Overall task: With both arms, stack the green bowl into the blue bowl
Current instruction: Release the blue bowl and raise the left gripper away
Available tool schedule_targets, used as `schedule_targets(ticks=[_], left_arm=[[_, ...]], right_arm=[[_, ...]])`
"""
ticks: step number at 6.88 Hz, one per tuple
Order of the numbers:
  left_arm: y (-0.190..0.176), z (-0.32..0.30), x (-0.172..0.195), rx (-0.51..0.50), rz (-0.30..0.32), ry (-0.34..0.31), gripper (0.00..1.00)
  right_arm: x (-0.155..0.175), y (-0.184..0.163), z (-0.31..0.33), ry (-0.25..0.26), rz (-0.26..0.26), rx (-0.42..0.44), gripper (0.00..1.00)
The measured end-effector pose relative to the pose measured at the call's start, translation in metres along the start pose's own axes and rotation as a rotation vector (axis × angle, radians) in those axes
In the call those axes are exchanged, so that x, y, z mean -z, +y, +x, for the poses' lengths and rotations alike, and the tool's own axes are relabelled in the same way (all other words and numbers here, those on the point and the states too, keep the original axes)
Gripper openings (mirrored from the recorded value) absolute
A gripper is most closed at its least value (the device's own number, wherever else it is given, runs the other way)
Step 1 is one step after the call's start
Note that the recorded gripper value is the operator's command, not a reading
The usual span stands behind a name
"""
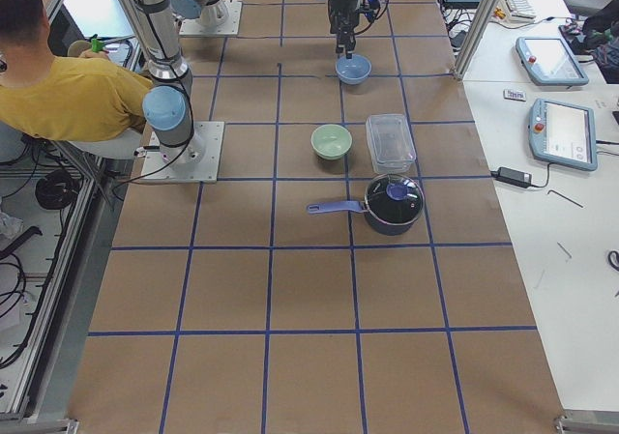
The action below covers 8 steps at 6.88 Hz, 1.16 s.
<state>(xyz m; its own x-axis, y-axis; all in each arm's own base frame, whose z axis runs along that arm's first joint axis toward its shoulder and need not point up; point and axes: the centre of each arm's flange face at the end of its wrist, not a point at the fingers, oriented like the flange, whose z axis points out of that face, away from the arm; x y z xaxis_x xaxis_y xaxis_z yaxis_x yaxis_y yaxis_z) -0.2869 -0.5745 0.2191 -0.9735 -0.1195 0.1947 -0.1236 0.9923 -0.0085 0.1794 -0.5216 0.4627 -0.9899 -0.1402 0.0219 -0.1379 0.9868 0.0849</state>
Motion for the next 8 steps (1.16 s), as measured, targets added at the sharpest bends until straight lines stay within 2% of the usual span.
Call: schedule_targets(ticks=[1,2,3,5,6,8], left_arm=[[-0.006,-0.004,0.014,0.004,0.013,0.001,0.92],[-0.015,-0.015,0.038,-0.002,0.016,-0.002,1.0],[-0.021,-0.032,0.067,-0.045,0.007,-0.034,1.0],[-0.012,-0.066,0.141,-0.198,-0.011,-0.198,1.0],[0.004,-0.075,0.183,-0.226,-0.016,-0.239,1.0],[0.029,-0.11,0.257,-0.159,0.004,-0.249,1.0]], right_arm=[[-0.001,0.0,-0.001,0.0,-0.001,0.001,1.0],[-0.002,-0.001,-0.002,0.0,-0.003,0.003,1.0],[-0.003,-0.001,-0.003,0.0,-0.004,0.006,1.0],[-0.005,-0.002,-0.007,0.002,-0.007,0.013,1.0],[-0.005,-0.003,-0.007,0.002,-0.008,0.014,1.0],[-0.006,-0.003,-0.008,0.002,-0.008,0.013,1.0]])
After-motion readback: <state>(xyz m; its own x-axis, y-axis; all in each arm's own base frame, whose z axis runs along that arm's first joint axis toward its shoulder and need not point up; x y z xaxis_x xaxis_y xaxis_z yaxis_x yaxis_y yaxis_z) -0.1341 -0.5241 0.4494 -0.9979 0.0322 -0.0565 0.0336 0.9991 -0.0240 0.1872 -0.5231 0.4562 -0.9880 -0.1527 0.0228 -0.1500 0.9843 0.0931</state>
